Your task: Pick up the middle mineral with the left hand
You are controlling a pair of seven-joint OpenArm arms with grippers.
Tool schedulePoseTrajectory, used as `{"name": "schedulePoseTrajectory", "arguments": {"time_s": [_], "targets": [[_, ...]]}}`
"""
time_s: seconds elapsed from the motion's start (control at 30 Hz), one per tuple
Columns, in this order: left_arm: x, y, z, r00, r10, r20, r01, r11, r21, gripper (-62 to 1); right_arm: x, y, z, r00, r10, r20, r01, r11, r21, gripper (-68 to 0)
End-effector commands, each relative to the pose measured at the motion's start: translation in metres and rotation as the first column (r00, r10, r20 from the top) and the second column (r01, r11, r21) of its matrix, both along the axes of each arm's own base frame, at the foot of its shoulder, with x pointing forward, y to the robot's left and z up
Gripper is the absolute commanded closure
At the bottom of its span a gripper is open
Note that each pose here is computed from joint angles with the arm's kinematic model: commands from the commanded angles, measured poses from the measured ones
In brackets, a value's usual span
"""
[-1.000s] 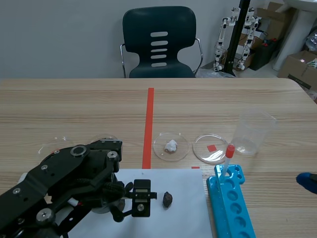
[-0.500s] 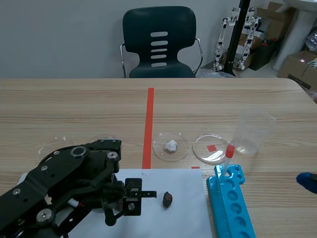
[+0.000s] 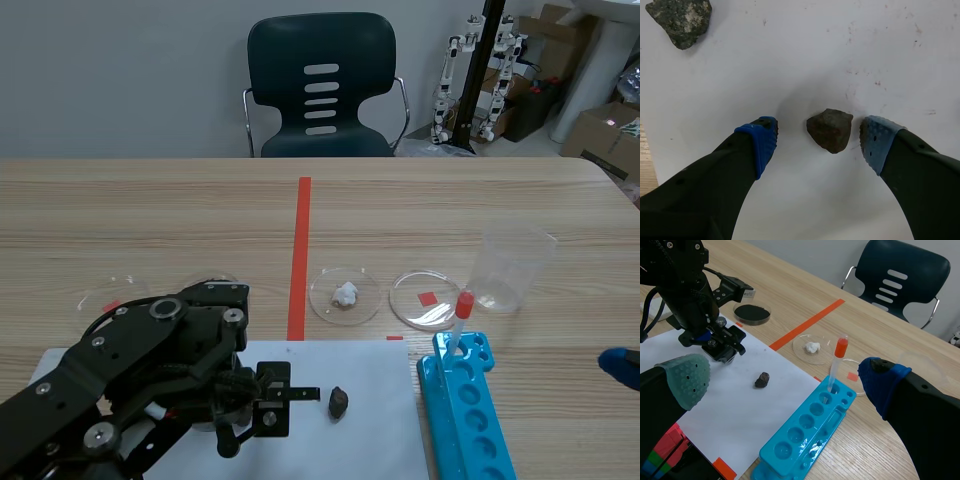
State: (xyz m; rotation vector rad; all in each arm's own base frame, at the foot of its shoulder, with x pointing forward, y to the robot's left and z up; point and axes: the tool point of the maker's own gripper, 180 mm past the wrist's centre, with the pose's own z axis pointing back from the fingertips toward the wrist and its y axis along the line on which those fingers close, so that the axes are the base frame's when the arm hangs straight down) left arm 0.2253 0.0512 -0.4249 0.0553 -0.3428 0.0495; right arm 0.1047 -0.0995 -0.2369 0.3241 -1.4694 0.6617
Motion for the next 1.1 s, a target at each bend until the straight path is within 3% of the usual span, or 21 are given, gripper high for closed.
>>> {"name": "schedulePoseTrajectory", "arguments": {"time_s": [0.0, 0.1, 0.2, 0.4, 0.53, 0.63, 1.07], "targets": [[0.0033, -0.0018, 0.0032, 1.000, 0.005, 0.015, -0.005, 1.000, -0.007, -37.0, 0.0020, 0.0010, 0.0057, 1.000, 0.002, 0.019, -0.002, 1.000, 0.013, -62.1], [0.0030, -0.0018, 0.0028, 1.000, 0.005, 0.013, -0.005, 1.000, -0.007, -36.3, 0.0020, 0.0010, 0.0057, 1.000, 0.002, 0.019, -0.002, 1.000, 0.013, -62.1], [0.0027, -0.0016, 0.0025, 1.000, 0.005, 0.012, -0.005, 1.000, -0.006, -28.6, 0.0020, 0.0010, 0.0057, 1.000, 0.002, 0.019, -0.002, 1.000, 0.013, -62.1], [0.0023, -0.0017, 0.0022, 1.000, 0.006, 0.010, -0.005, 1.000, -0.007, -27.6, 0.0020, 0.0010, 0.0057, 1.000, 0.002, 0.019, -0.002, 1.000, 0.013, -62.1], [0.0017, -0.0025, 0.0019, 1.000, 0.007, 0.006, -0.006, 1.000, -0.012, -14.3, 0.0020, 0.0010, 0.0057, 1.000, 0.002, 0.019, -0.002, 1.000, 0.013, -62.1], [0.0004, -0.0024, 0.0014, 1.000, 0.007, -0.001, -0.007, 1.000, -0.012, -9.1, 0.0020, 0.0010, 0.0057, 1.000, 0.002, 0.019, -0.002, 1.000, 0.013, -62.1], [-0.0004, 0.0039, 0.0011, 1.000, 0.004, 0.002, -0.004, 1.000, 0.003, -8.5, 0.0020, 0.0010, 0.0057, 1.000, 0.002, 0.019, -0.002, 1.000, 0.013, -62.1]]}}
